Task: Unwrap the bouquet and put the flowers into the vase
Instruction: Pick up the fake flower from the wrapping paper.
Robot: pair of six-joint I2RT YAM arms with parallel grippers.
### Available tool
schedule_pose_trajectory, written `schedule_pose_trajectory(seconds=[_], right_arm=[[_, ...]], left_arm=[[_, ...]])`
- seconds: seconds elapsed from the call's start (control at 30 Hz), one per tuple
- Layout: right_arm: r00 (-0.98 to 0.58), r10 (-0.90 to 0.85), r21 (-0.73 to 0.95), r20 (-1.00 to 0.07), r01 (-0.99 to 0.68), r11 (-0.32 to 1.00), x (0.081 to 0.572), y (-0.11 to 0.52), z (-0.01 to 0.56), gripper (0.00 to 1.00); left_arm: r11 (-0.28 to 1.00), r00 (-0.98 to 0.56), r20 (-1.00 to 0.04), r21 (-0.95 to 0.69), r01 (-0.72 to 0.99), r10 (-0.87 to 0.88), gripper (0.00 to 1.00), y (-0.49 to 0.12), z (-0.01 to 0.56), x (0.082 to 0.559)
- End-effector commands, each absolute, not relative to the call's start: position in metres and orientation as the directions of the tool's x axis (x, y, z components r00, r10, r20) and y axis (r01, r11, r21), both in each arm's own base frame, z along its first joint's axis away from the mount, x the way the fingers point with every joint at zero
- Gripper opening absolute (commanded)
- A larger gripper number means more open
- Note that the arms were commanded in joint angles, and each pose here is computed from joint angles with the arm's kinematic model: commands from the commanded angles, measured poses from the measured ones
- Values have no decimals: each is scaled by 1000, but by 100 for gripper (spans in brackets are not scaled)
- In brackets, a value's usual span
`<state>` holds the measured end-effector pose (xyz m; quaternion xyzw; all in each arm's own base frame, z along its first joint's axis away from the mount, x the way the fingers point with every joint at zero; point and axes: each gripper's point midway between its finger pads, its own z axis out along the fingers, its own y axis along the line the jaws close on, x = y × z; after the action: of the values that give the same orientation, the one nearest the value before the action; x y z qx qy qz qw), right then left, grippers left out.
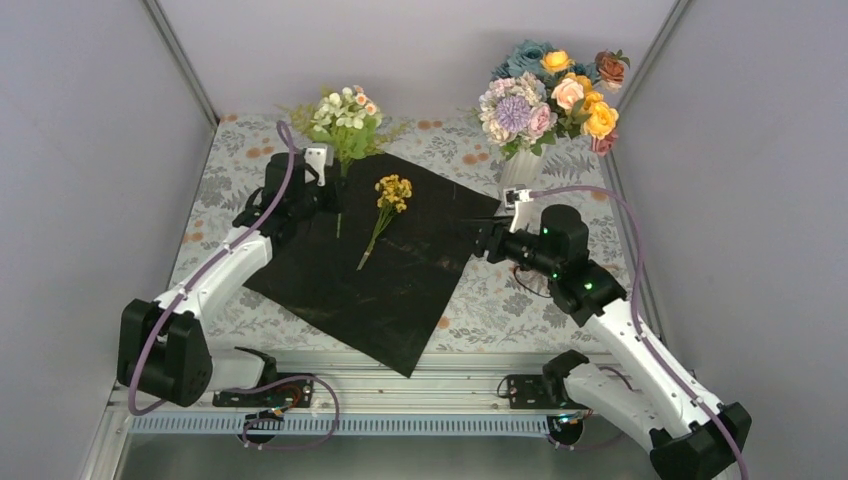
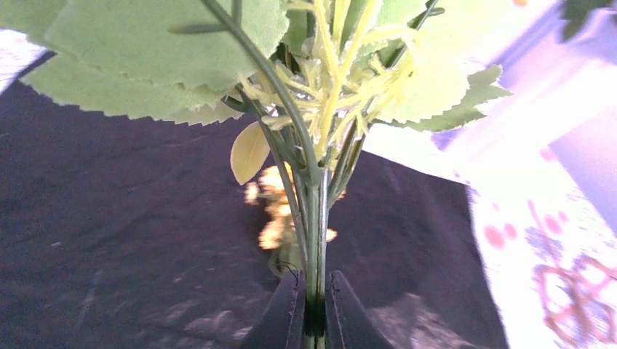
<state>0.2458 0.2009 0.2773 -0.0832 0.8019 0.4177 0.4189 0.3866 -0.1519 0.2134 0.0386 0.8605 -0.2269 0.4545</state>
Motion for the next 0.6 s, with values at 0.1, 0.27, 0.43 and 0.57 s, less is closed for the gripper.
schedule_pose_trajectory(seconds=[0.1, 0.27, 0.43, 0.57], right_arm=[[-520, 299, 598, -800, -652, 467, 239, 241, 345, 65], [-498, 356, 608, -791, -704, 366, 233, 262, 365, 65], [-509, 390, 628, -767, -719, 297, 235, 281, 383, 62], [-514, 403, 637, -757, -717, 282, 237, 293, 394, 60]], left_arm=[[599, -531, -842, -472, 646, -91, 2, -215, 288, 336], [441, -513, -855, -488, 753, -70, 2, -241, 321, 304], [305, -511, -858, -502, 809, -58, 2, -261, 342, 278], [264, -496, -867, -488, 832, -41, 2, -272, 351, 265]])
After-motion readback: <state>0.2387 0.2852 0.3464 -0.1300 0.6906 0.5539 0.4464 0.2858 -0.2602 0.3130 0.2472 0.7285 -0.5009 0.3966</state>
